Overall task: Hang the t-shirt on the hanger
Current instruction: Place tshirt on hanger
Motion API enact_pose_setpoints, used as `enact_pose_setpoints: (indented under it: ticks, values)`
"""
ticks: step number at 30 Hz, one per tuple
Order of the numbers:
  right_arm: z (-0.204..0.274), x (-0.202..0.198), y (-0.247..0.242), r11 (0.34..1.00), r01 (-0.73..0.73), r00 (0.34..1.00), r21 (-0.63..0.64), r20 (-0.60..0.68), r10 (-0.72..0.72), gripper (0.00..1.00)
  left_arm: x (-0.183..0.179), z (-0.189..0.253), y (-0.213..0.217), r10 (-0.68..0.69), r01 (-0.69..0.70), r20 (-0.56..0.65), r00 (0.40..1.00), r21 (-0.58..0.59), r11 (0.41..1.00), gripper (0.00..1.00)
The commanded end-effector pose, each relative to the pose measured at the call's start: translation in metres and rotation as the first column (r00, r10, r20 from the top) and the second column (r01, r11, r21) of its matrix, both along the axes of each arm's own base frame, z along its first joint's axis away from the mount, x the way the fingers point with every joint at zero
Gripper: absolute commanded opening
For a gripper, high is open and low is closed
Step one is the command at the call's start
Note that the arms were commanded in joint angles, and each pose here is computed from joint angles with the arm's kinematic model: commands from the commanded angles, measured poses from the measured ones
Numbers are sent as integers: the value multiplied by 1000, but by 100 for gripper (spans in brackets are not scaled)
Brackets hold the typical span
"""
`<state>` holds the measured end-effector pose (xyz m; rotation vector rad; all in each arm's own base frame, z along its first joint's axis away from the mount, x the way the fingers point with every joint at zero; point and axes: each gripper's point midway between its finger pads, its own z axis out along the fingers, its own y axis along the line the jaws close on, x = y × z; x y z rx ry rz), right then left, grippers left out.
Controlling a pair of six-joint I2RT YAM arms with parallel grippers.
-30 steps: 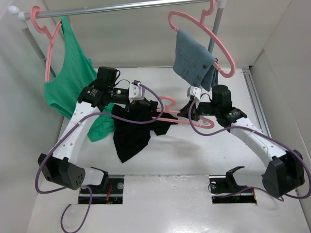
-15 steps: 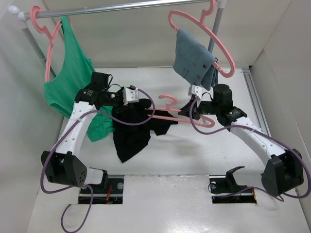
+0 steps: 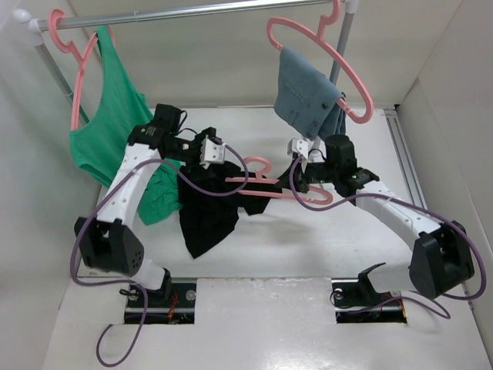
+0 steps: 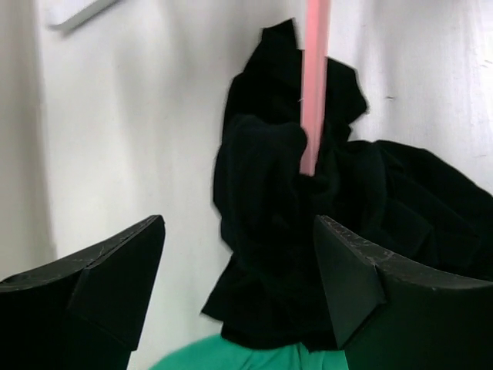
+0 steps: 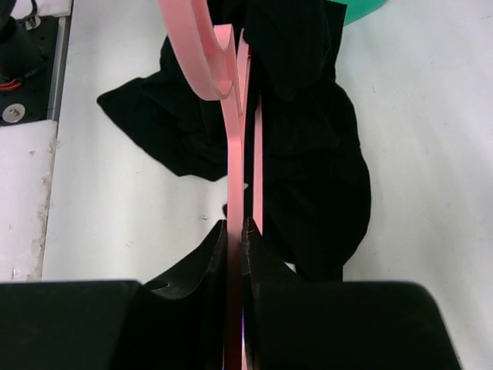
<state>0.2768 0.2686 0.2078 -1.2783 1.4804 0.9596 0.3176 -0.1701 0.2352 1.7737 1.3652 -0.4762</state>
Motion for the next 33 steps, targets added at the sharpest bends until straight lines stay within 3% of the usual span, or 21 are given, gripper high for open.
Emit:
enact_pose_setpoints:
  ticks: [1,6,10,15,19,24,27,29,33]
  values:
    - [33,5,11,998,-43,993,49,115,37,0,-31,-23,-11,-152,156,-146,977,14,988,75]
    - [35,7,13,998,-32,992,46,126,26,0,-29,-59,-12,-185,196,-189,964,44,980,71]
    - [35,4,16,998,-42,991,46,126,35,0,-18,-66,-17,-152,164,-191,970,45,985,40]
    - [43,12,18,998,-32,990,49,141,25,0,-21,-64,-25,-183,187,-197,963,3,982,18]
    - [54,22,27,997,-45,985,57,170,34,0,-33,-47,-39,-251,243,-205,946,-64,968,16]
    - [68,26,35,995,-69,978,69,203,54,0,-38,-21,-48,-276,255,-174,945,-135,957,20]
    - [75,25,44,993,-90,973,75,218,72,0,-39,-17,-47,-277,257,-163,947,-135,957,13]
    - [79,23,47,992,-100,971,79,226,80,0,-39,-19,-46,-269,250,-171,948,-125,960,0]
    - [75,18,48,990,-119,972,79,213,100,0,-40,-16,-42,-251,238,-161,954,-96,967,0]
